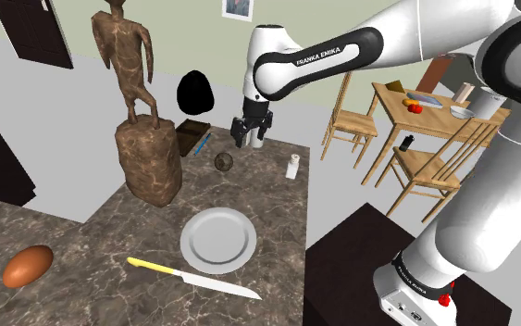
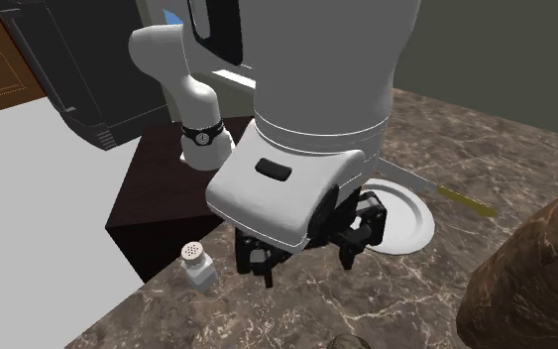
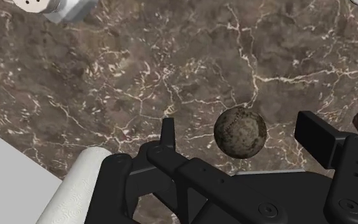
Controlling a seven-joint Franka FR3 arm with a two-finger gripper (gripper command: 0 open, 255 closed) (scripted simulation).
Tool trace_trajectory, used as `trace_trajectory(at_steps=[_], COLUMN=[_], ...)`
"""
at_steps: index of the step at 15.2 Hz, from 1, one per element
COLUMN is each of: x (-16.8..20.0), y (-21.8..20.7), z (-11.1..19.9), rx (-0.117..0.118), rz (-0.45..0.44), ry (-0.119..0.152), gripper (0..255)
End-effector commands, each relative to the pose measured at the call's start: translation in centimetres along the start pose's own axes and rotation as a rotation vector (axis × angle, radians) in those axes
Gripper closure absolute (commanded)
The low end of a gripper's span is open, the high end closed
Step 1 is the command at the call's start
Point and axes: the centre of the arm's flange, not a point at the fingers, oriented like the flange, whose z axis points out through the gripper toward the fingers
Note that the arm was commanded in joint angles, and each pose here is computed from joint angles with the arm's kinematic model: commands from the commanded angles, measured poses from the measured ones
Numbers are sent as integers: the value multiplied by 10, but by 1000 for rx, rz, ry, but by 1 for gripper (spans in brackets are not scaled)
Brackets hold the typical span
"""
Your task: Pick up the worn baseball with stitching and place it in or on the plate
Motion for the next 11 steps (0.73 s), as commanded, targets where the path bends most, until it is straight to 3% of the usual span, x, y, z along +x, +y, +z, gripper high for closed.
trace_trajectory(at_steps=[1,8,11], x=[19,87,89], y=[-13,-48,-49], z=[17,71,84], rx=[-7,-31,-32], rz=[4,16,17], ry=[-1,-7,-7], gripper=[0,0,0])
